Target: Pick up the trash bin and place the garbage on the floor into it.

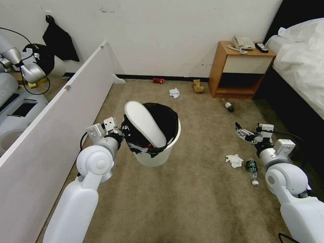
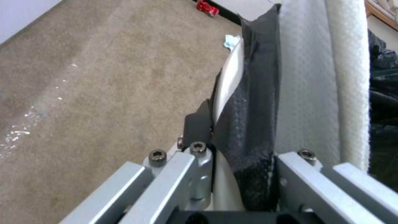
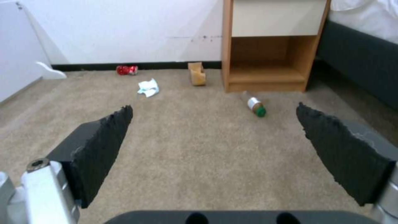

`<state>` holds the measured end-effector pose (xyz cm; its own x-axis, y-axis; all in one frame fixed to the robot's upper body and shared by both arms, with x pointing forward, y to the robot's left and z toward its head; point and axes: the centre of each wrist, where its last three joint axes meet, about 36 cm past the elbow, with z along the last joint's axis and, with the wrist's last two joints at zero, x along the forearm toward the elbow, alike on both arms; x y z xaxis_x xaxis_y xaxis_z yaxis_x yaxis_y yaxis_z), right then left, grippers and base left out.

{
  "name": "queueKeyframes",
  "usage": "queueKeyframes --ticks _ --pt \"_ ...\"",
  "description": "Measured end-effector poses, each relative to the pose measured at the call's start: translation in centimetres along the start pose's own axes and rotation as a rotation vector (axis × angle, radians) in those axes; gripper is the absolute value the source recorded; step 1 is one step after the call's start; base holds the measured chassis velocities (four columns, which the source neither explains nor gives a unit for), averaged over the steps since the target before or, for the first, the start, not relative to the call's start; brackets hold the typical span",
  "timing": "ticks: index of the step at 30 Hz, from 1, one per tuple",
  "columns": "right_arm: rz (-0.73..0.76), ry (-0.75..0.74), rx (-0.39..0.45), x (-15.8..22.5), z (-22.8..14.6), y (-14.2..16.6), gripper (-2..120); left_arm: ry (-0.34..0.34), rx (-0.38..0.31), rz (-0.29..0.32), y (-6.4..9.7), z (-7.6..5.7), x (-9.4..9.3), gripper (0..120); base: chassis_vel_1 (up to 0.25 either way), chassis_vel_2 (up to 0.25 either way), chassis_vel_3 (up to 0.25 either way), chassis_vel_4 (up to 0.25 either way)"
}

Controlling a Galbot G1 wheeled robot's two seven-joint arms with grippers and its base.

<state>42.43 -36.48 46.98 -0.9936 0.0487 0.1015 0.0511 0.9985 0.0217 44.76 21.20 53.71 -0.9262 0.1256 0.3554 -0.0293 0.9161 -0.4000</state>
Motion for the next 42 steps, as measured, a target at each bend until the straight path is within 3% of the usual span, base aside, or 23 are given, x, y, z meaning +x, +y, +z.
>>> queueKeyframes --ticks 12,42 --pt "-0.002 -0.018 -0.003 0.12 0.08 -0.02 100 0.012 0.017 0.007 -0.19 0.01 0.23 4 -0.125 -0.107 0.120 0.109" --pt "-0.005 -0.042 -0.001 0.28 0.21 0.23 100 0.011 0.018 0.002 -0.05 0.09 0.52 4 0.001 0.000 0.002 0.003"
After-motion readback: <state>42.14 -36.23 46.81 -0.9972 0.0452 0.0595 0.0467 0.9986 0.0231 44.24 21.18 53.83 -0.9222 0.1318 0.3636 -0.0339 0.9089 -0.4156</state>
